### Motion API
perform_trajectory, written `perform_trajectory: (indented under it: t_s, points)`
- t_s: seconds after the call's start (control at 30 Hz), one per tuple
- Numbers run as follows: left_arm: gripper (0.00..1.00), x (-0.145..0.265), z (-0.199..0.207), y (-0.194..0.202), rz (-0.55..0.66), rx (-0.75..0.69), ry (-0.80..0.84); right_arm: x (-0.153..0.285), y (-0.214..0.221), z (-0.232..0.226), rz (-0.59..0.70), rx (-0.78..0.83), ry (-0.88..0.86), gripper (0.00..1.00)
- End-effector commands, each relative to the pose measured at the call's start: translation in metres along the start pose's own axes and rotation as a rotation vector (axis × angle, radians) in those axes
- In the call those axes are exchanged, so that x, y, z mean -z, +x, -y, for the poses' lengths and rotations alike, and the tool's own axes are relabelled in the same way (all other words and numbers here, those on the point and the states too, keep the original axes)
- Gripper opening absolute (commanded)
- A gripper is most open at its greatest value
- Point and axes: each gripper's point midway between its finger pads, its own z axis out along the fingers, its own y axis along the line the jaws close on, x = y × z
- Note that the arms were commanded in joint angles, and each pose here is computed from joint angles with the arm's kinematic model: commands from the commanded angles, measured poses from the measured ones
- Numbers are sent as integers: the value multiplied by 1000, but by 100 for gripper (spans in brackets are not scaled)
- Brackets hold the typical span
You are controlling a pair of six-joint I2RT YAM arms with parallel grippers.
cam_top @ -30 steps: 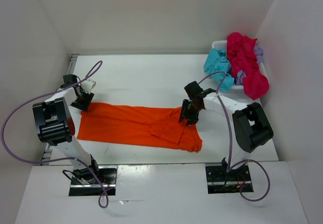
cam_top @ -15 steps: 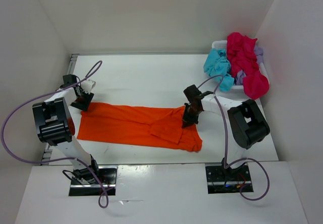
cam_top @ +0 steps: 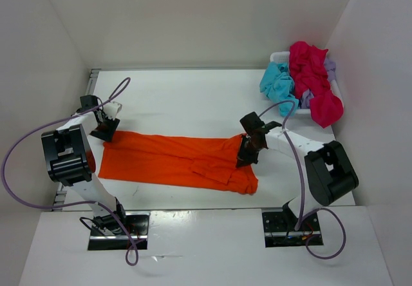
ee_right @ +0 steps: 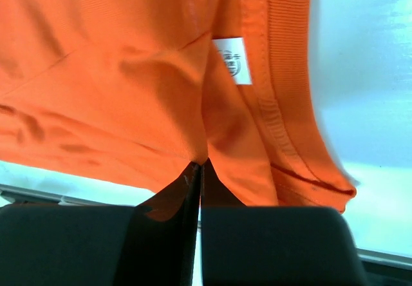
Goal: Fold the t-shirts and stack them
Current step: Fold the other side of the tshirt into a rectangle, then rotate the tshirt 90 degrees
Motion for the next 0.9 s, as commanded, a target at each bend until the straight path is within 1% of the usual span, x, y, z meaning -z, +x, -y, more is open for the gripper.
perform_trajectory:
  t_s: [0.0,0.07,0.1,0.17,0.2,0.23,0.3,0.37,0.4,0.43,0.47,0.5,0.57,0.6,0.63,0.67,0.77,0.8,0.83,0.87]
  points:
    - [61,-13,12,13,-36,11,42,-11,15,14,-63,-29,61,3]
    - [61,-13,12,13,-36,11,42,-17,17,18,-80,-24,79,7]
    - [61,-13,12,13,-36,11,42,-17,17,18,-80,-24,79,13]
    - [61,-5,9,11,-29,0,26,-11,9,20,-35,-19,102,19]
    - [61,-5,10,13,-38,1,32,-6,7,21,-28,-19,112,29]
    - [61,1,5,11,-28,8,20,-3,8,24,-24,-10,124,36]
    - [61,7,7,6,-14,9,38,7,1,24,7,-8,151,40]
    - [61,16,4,-1,10,8,34,19,-13,19,69,-1,154,40]
    - [61,18,4,-5,20,7,40,27,-21,13,115,3,139,42]
    - [61,24,4,-6,24,7,38,37,-31,7,156,-3,133,50]
    - [62,33,1,-16,64,4,33,40,-42,8,206,-13,155,55]
    - [62,39,-6,-21,83,10,14,44,-48,6,235,-13,158,56]
    - [62,47,-7,-33,130,16,20,47,-74,2,287,-54,146,61]
    - [62,49,-8,-37,143,15,22,35,-81,5,273,-56,167,63]
    - [62,52,-9,-42,155,22,25,31,-92,-4,290,-42,151,63]
    - [62,49,-8,-44,157,33,38,25,-101,-1,297,-57,167,63]
    - [64,38,-5,-50,159,63,77,1,-118,-1,288,-38,221,64]
    - [65,35,-3,-50,157,64,90,-2,-123,-5,293,-38,215,64]
    - [67,32,-3,-51,160,72,89,-12,-126,3,285,-47,244,66]
    - [67,27,-1,-54,163,64,92,-13,-129,0,286,-47,243,66]
